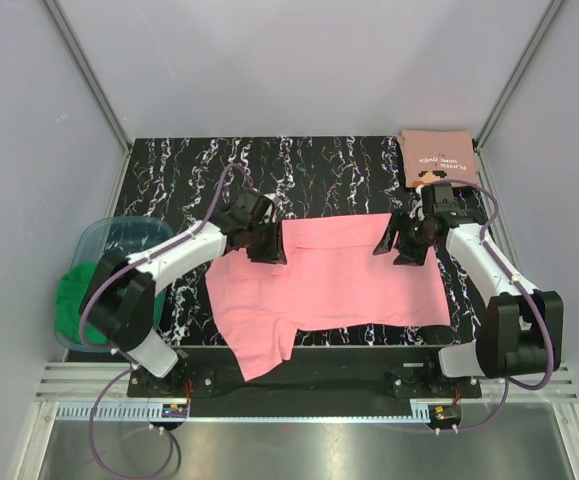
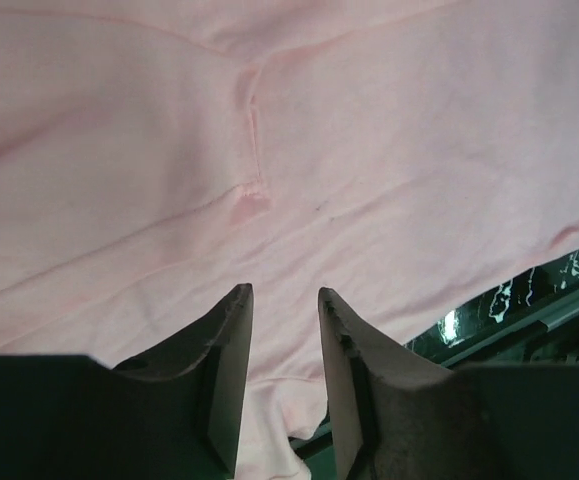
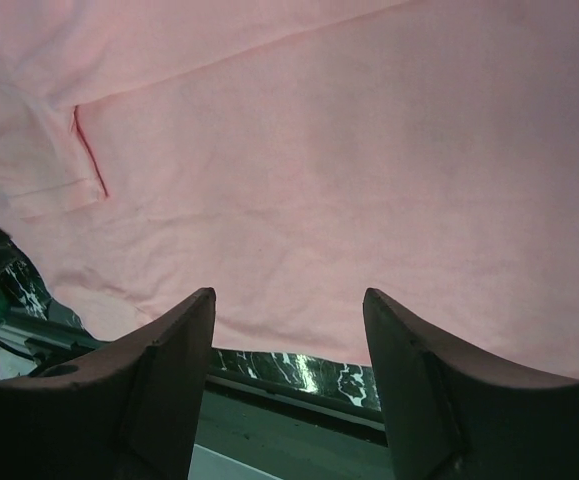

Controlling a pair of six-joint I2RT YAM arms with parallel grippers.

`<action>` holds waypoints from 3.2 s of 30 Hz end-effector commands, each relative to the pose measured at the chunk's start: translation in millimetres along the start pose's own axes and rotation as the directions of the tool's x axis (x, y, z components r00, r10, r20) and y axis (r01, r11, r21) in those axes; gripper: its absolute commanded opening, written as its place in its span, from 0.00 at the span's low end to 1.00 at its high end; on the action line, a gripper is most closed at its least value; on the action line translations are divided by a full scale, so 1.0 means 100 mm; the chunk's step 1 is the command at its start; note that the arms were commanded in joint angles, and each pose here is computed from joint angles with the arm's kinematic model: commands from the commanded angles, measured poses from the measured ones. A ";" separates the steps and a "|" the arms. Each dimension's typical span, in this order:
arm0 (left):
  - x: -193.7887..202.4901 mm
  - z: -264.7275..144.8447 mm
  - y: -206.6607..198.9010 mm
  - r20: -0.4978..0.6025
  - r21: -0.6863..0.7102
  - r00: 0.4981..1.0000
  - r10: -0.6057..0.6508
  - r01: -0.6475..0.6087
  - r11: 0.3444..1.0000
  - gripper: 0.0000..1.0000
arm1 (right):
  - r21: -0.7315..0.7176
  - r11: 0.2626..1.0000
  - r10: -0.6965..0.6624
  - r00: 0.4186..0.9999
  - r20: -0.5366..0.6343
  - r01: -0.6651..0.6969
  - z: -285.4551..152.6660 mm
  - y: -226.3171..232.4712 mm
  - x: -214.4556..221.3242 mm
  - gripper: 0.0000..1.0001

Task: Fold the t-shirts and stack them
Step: Fold the tshirt

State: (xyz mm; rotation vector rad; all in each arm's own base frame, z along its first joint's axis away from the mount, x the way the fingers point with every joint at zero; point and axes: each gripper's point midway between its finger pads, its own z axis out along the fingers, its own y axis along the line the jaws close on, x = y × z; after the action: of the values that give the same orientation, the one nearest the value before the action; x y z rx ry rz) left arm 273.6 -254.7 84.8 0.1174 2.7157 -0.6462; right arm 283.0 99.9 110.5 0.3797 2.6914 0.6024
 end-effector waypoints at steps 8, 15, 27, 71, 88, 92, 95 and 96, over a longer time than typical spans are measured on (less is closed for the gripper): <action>-0.56 -0.29 0.51 0.112 -0.020 0.993 -0.043 0.046 0.999 0.37 | -0.155 0.984 -0.095 0.994 -0.055 0.085 0.27 0.75 -0.17 0.63; -0.77 -0.18 1.10 0.129 -0.071 0.975 -0.181 0.191 0.979 0.37 | 0.072 0.992 -0.101 0.994 -0.035 0.104 0.51 0.57 -0.50 0.64; -0.83 0.14 1.41 0.144 -0.274 0.932 -0.334 0.362 0.891 0.39 | 0.337 0.941 -0.020 0.994 0.103 -0.016 0.51 -0.29 -1.45 0.68; -1.67 -0.71 1.21 0.246 -0.294 0.959 -0.140 0.211 0.932 0.57 | 0.381 0.914 0.078 0.982 0.173 -0.140 -0.25 -0.62 -1.80 0.89; 1.33 -0.85 0.82 0.024 -0.310 0.973 -0.230 0.226 0.924 0.41 | 0.144 0.982 -0.132 0.989 0.063 0.122 -0.50 0.34 -0.57 0.67; 1.58 -0.74 0.80 0.003 -0.292 0.971 -0.240 0.230 0.928 0.43 | 0.113 0.985 -0.137 0.988 0.069 0.129 -0.57 0.40 -0.50 0.67; 1.67 -0.64 0.70 -0.024 -0.266 0.973 -0.231 0.216 0.939 0.49 | 0.102 0.986 -0.142 0.987 0.073 0.135 -0.62 0.43 -0.45 0.67; 1.69 -0.61 0.70 -0.032 -0.273 0.974 -0.225 0.208 0.939 0.50 | 0.100 0.986 -0.143 0.987 0.074 0.135 -0.63 0.43 -0.44 0.67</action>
State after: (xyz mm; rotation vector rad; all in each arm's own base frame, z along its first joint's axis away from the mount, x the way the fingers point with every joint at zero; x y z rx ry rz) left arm 99.7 -145.7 48.0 -0.1615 2.9111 -0.2503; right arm 312.0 92.8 176.9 0.2655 2.7009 0.3467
